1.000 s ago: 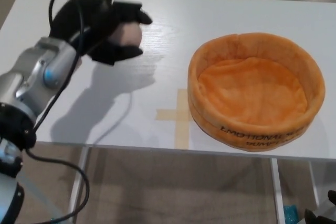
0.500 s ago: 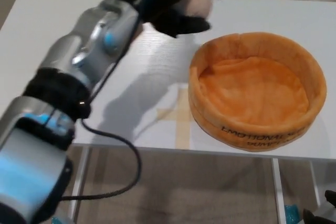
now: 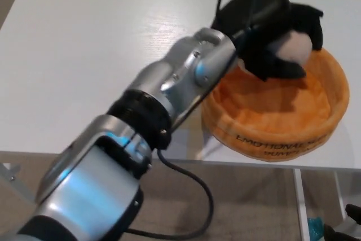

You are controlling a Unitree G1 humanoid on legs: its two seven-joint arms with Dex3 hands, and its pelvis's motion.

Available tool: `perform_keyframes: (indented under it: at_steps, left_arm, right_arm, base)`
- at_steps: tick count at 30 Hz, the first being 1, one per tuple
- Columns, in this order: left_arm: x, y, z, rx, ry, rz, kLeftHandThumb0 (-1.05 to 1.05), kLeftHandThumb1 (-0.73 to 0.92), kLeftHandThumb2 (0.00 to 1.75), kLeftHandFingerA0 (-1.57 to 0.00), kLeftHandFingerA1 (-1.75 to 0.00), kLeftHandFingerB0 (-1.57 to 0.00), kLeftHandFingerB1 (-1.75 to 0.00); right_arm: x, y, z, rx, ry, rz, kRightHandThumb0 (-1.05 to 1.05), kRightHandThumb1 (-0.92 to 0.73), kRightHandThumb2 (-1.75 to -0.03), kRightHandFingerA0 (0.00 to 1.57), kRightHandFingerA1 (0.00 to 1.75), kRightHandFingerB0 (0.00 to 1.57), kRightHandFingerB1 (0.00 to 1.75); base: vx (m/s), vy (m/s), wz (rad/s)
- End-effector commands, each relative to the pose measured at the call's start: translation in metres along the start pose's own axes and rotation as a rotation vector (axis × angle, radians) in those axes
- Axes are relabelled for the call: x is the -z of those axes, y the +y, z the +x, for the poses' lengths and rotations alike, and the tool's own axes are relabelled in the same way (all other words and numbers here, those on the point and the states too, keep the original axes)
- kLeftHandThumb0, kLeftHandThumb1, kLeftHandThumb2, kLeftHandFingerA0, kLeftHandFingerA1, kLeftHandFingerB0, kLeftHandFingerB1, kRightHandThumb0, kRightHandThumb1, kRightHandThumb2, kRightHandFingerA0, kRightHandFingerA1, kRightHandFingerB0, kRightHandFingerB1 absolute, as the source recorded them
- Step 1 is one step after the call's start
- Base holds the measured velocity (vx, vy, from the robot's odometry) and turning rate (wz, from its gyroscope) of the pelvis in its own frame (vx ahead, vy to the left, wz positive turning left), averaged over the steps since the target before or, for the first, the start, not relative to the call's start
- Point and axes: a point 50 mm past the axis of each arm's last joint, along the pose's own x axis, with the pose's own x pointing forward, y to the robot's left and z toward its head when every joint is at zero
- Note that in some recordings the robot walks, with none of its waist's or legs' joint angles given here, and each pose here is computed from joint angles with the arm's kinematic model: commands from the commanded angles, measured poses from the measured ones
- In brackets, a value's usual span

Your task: Use the left hand to pick up the pink round toy on the left and place it inside the orange plate on the desk.

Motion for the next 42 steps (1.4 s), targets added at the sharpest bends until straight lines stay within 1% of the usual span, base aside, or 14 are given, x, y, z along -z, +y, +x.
perform_keyframes:
  at_steps: [1,2,6,7,9,10,11,16,17,21,30,32,38,42]
  left_arm:
    - [0.002,-0.024,-0.001,0.104,0.049,0.007,-0.27,0.63,0.59,-0.79,-0.93,-0.72,-0.45]
    - [0.003,-0.027,0.001,0.165,0.080,0.063,-0.61,0.52,0.77,-0.17,-0.39,-0.29,-0.42]
    - [0.007,-0.034,0.003,0.307,0.169,0.161,-0.73,0.44,0.82,0.00,-0.08,-0.11,-0.30]
    - [0.007,-0.035,0.003,0.307,0.173,0.168,-0.80,0.49,0.85,0.00,0.00,-0.17,-0.27]
    - [0.007,-0.035,0.004,0.307,0.181,0.181,-0.82,0.50,0.87,0.00,0.00,-0.08,-0.24]
    - [0.006,-0.033,0.006,0.301,0.185,0.197,-0.84,0.51,0.88,0.00,0.00,-0.08,-0.19]
    - [0.004,-0.029,0.008,0.286,0.183,0.216,-0.83,0.49,0.88,0.00,0.00,-0.04,-0.18]
    - [0.000,-0.020,0.012,0.258,0.172,0.214,-0.84,0.48,0.90,0.00,0.00,-0.02,-0.17]
    - [-0.004,-0.013,0.014,0.216,0.141,0.185,-0.85,0.47,0.92,0.00,0.00,-0.08,-0.17]
    - [-0.024,0.015,0.018,0.107,0.027,0.121,-1.04,0.58,0.68,0.00,-0.01,0.00,-0.17]
    - [-0.045,0.082,-0.011,-0.055,-0.146,-0.029,-1.00,0.54,0.67,0.00,0.00,0.00,-0.09]
    - [-0.045,0.103,-0.039,-0.118,-0.200,-0.077,-0.82,0.45,0.88,0.00,0.00,0.00,-0.06]
    - [-0.035,0.105,-0.105,-0.265,-0.280,-0.269,-0.36,0.28,0.62,0.00,-0.08,0.00,-0.16]
    - [-0.020,0.094,-0.145,-0.267,-0.271,-0.338,-0.28,0.42,0.63,-0.04,-0.20,-0.06,-0.28]
  right_arm:
    - [0.004,-0.003,-0.001,0.010,0.014,0.021,-0.22,-0.29,-0.95,0.43,0.77,0.33,0.69]
    - [0.004,-0.002,-0.001,0.009,0.017,0.024,-0.25,-0.38,-0.82,0.30,0.95,0.27,0.81]
    - [0.003,0.000,-0.001,0.016,0.006,0.029,-0.20,-0.28,-0.95,0.46,0.77,0.35,0.70]
    - [0.003,0.000,-0.001,0.014,0.005,0.028,-0.25,-0.35,-0.84,0.34,1.01,0.27,0.85]
    - [0.002,0.001,-0.002,0.013,0.003,0.023,-0.28,-0.34,-0.85,0.33,1.02,0.26,0.85]
    - [0.003,0.002,-0.002,0.011,0.002,0.025,-0.22,-0.30,-0.96,0.42,0.76,0.33,0.69]
    - [0.003,0.003,-0.002,0.008,0.001,0.027,-0.26,-0.34,-0.87,0.31,1.02,0.24,0.89]
    - [0.003,0.003,-0.002,0.010,-0.001,0.014,-0.31,-0.33,-0.86,0.30,1.03,0.24,0.90]
    - [0.004,0.002,-0.003,0.009,-0.002,0.005,-0.37,-0.31,-0.90,0.35,0.80,0.30,0.73]
    - [0.005,0.002,-0.003,0.006,0.000,0.007,-0.33,-0.32,-0.90,0.33,0.80,0.29,0.73]
    - [0.006,0.003,-0.004,0.005,0.010,0.006,-0.33,-0.33,-0.91,0.33,0.78,0.27,0.71]
    - [0.007,0.001,-0.004,0.006,0.006,0.014,-0.30,-0.36,-0.83,0.25,0.98,0.21,0.83]
    - [0.007,0.002,-0.004,0.008,0.011,-0.003,-0.23,-0.40,-0.80,0.30,0.91,0.24,0.76]
    - [0.010,0.004,-0.006,0.009,0.022,0.035,-0.24,-0.39,-0.82,0.27,0.98,0.22,0.85]
  base:
    - [0.00,0.000,0.00]
    - [0.00,0.000,0.00]
    - [0.00,0.000,0.00]
    - [0.00,0.000,0.00]
    - [0.00,0.000,0.00]
    - [0.00,0.000,0.00]
    - [0.00,0.000,0.00]
    - [0.00,0.000,0.00]
    - [0.00,0.000,0.00]
    - [0.00,0.000,0.00]
    - [0.00,0.000,0.00]
    - [0.00,0.000,0.00]
    - [0.00,0.000,0.00]
    - [0.00,0.000,0.00]
